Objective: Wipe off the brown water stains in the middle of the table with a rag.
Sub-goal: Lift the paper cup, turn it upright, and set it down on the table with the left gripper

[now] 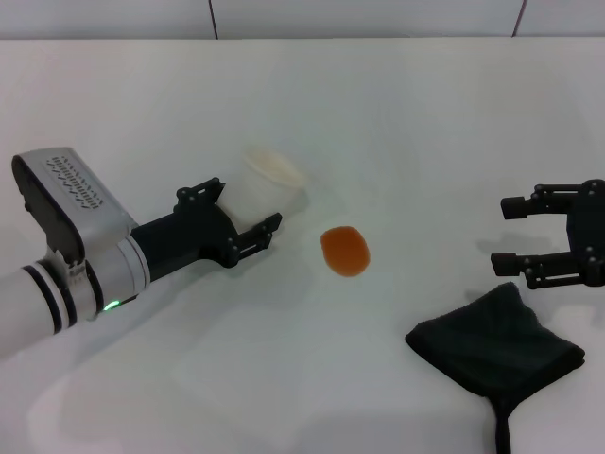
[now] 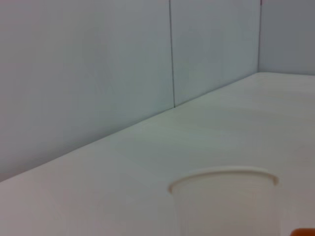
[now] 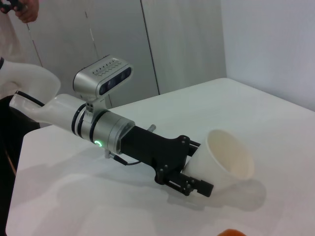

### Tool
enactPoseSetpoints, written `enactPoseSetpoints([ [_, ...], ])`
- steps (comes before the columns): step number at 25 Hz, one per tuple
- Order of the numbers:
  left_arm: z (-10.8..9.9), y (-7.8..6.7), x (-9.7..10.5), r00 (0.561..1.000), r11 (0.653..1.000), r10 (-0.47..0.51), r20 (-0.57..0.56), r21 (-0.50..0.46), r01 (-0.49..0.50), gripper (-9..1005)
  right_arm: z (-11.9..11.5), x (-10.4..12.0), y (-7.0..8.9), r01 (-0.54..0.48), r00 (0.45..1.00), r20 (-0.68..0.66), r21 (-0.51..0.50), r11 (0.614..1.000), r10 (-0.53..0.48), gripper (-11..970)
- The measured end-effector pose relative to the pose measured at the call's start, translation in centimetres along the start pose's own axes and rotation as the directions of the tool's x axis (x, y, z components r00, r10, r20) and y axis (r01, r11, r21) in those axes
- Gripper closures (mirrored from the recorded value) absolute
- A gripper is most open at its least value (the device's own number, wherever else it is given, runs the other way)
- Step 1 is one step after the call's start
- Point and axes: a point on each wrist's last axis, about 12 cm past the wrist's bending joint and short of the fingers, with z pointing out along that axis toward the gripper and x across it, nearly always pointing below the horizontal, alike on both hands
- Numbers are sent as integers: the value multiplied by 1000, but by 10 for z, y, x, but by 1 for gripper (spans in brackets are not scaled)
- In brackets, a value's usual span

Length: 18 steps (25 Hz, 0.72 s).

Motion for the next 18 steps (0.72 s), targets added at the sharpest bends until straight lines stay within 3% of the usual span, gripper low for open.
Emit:
enactPoseSetpoints([
  [18,-17,-11,19,1000,999,28,-2,-21,-28,305,-2,2,1,-2,1000,-3,6,1000,2,180],
])
